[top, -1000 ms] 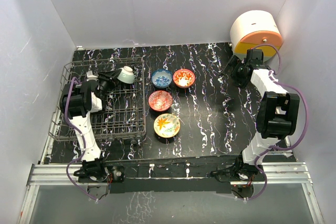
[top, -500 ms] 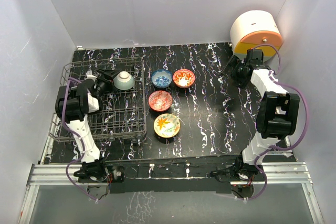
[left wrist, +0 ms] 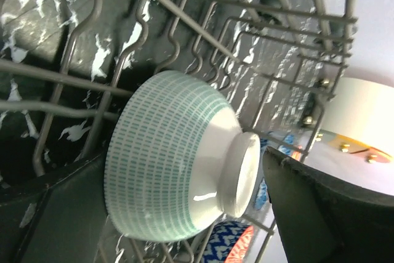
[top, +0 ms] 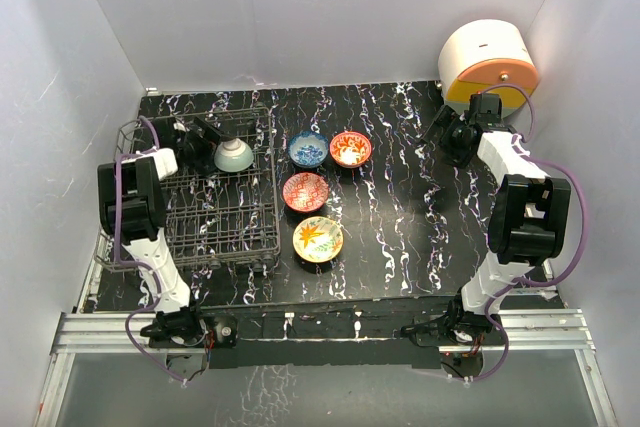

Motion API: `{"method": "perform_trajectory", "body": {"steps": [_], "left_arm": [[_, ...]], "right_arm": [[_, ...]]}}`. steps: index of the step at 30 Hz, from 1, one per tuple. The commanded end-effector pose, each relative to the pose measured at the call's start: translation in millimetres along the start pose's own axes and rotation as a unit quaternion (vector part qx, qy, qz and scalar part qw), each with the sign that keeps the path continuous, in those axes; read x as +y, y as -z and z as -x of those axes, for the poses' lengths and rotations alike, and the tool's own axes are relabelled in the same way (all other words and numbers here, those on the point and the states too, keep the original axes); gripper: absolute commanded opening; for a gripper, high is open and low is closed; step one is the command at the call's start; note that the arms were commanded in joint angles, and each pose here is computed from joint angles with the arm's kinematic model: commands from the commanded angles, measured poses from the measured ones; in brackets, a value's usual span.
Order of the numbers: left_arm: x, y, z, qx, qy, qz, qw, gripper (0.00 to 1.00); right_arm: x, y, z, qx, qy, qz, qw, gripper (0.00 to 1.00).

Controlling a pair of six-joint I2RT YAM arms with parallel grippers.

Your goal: Load the bowls into the dish rack

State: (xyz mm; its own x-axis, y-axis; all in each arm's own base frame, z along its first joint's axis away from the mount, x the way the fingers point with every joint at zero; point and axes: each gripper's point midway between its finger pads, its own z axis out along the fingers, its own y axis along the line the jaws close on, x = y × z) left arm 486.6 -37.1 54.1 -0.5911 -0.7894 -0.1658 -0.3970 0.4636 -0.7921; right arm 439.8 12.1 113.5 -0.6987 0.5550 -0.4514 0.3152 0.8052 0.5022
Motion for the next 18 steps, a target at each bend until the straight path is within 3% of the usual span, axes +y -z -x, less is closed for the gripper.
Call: {"method": "perform_trajectory", "body": {"steps": [1,12,18], "left_arm": [[36,38,-16,0.032,-0.030,0.128,0.991,0.97],[59,82,-12,0.032,-0.099,0.246,0.964,0.97],[5,104,11,-0.030,-0.155,0.195,0.968,0.97]], "right_arm": [[11,4,16,-0.023,0.011,0.020,0.999,0.90],[13,7,10,-0.020,0.009,0.030,0.999,0.90],[14,12,9,-0.024,0.010,0.032,0.999,0.90]]}}
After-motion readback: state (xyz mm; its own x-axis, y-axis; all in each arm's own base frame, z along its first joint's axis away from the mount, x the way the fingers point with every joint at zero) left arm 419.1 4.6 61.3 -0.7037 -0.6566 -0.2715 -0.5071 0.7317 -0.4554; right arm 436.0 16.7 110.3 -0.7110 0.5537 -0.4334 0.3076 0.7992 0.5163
